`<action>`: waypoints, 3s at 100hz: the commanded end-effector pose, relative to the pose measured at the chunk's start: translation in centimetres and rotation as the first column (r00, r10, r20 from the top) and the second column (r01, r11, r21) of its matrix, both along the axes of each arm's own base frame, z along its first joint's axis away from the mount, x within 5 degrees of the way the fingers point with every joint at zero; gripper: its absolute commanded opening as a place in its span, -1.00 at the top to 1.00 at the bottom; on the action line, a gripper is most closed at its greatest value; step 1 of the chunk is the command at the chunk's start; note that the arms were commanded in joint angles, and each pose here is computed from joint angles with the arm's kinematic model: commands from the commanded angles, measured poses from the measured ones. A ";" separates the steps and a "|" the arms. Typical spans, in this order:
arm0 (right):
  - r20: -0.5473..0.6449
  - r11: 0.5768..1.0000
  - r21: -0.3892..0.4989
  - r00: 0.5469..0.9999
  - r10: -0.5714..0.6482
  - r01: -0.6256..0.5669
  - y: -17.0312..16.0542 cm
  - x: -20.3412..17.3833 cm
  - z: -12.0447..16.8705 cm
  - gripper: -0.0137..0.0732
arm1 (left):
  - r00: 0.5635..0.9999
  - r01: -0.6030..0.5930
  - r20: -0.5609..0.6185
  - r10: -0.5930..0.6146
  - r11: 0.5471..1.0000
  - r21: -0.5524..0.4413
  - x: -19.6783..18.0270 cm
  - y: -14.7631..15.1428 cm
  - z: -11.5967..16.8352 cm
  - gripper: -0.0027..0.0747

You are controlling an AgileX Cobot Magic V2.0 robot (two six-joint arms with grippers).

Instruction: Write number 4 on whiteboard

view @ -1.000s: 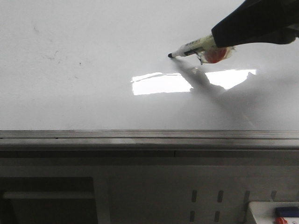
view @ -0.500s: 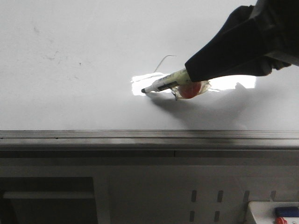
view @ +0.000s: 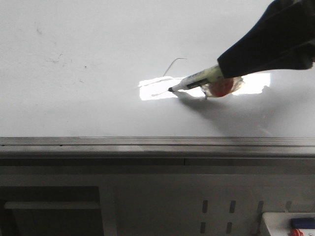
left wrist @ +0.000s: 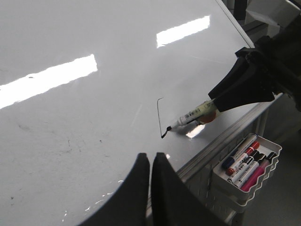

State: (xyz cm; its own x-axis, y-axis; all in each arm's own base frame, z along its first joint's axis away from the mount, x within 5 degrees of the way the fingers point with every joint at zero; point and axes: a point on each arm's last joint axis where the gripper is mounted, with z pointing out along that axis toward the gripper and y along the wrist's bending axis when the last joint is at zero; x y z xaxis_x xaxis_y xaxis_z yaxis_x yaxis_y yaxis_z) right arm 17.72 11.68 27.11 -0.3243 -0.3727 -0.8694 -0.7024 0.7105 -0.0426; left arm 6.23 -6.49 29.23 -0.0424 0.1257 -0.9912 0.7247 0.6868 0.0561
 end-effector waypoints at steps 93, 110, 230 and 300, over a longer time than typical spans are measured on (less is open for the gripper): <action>0.183 0.998 0.066 0.982 -0.036 0.024 -2.7 -0.7 6.5 0.82 | 0.996 -0.029 0.080 0.038 0.993 -0.111 0.2 0.2 1.9 0.98; 0.120 0.999 0.042 0.992 -0.032 0.027 -2.2 0.6 5.2 0.82 | 0.996 -0.029 0.081 0.039 0.993 -0.112 0.2 0.2 1.9 0.98; 0.125 1.000 0.006 0.992 -0.022 0.022 -1.1 1.7 4.5 0.82 | 0.996 -0.029 0.080 0.038 0.993 -0.111 0.2 0.2 1.9 0.98; -0.088 0.998 0.011 0.995 0.057 -0.056 -0.3 1.1 1.4 0.80 | 0.996 -0.029 0.080 0.038 0.993 -0.111 0.2 0.2 1.9 0.98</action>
